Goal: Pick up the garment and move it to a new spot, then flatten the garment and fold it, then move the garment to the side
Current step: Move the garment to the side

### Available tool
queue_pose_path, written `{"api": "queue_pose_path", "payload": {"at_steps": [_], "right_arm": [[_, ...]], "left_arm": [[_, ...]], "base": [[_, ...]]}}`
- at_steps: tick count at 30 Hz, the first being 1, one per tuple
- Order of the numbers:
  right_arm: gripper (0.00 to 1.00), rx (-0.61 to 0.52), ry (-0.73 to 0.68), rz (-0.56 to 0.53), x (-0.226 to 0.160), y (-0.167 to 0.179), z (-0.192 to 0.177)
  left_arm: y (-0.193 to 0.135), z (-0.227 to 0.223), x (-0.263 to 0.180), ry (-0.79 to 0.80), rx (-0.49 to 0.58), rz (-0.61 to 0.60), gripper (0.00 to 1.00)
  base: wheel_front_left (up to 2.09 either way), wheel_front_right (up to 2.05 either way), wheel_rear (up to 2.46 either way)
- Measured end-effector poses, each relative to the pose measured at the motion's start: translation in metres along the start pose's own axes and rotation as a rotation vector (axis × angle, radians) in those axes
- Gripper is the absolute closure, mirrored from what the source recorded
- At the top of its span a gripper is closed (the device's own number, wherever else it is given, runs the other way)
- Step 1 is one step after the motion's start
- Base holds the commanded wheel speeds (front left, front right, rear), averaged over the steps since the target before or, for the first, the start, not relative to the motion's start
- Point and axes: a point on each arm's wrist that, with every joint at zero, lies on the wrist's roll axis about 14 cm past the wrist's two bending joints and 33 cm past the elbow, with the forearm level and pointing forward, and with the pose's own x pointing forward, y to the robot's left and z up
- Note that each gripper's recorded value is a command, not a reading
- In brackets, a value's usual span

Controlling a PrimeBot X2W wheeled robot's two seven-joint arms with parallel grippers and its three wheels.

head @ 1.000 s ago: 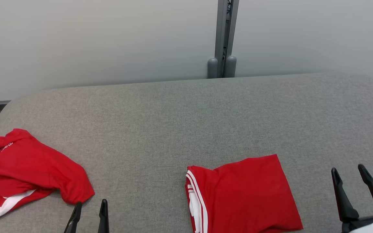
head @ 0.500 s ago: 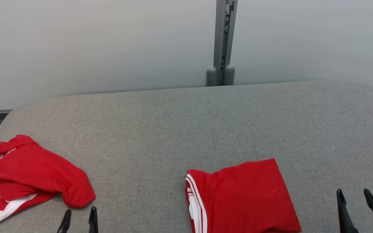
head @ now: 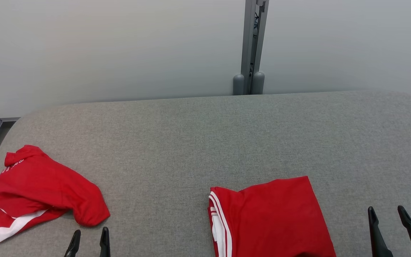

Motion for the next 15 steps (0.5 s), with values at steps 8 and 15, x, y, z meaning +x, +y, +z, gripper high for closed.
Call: {"api": "queue_pose_path", "payload": {"at_steps": [8, 15], "right_arm": [[0.0, 0.015, -0.033, 0.052, 0.012, 0.013, 0.011], [0.0, 0.14, 0.403, 0.172, 0.029, 0.042, -0.047]], "left_arm": [[0.002, 0.003, -0.002, -0.011, 0.006, 0.008, 0.0], [0.0, 0.002, 0.0, -0.004, 0.007, 0.001, 0.0]], "base": [[0.0, 0.0, 0.0], [0.0, 0.0, 0.0]]}}
